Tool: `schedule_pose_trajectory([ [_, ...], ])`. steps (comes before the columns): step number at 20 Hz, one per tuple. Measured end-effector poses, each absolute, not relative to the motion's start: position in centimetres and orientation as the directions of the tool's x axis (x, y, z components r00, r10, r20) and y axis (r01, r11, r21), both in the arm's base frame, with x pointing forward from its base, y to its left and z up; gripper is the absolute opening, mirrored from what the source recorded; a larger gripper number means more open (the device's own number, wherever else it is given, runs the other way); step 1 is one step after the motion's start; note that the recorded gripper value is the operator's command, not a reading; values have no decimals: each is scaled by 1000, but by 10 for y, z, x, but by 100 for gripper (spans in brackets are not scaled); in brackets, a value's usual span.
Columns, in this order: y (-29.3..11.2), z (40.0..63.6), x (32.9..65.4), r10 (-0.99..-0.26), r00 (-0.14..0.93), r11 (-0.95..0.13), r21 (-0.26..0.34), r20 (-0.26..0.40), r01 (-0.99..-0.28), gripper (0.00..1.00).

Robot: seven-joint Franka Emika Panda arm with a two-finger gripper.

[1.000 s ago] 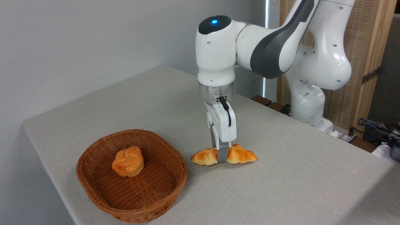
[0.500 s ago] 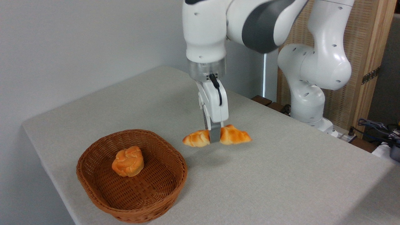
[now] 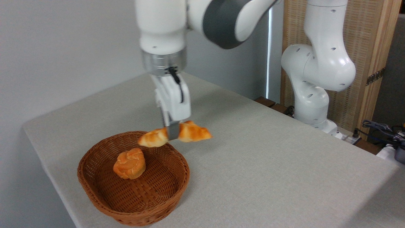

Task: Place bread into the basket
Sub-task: 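Lift the braided roll and carry it over the wicker basket, then lower the roll into the basket beside the round bun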

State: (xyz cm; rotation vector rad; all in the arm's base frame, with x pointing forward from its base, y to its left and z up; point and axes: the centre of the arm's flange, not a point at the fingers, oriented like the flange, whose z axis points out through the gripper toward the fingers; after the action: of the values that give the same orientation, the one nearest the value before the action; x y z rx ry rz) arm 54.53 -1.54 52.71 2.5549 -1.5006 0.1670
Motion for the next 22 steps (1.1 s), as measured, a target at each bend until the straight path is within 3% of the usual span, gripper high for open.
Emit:
schedule_pose_trajectory([
  [4,-48,514,595,-840,511,-508,67,182,-859,2],
  [7,-53,501,622,-825,515,-528,11,232,-849,20],
  [14,-52,497,628,-821,519,-533,5,236,-846,59],
  [22,-47,497,628,-841,497,-512,-17,211,-859,79],
])
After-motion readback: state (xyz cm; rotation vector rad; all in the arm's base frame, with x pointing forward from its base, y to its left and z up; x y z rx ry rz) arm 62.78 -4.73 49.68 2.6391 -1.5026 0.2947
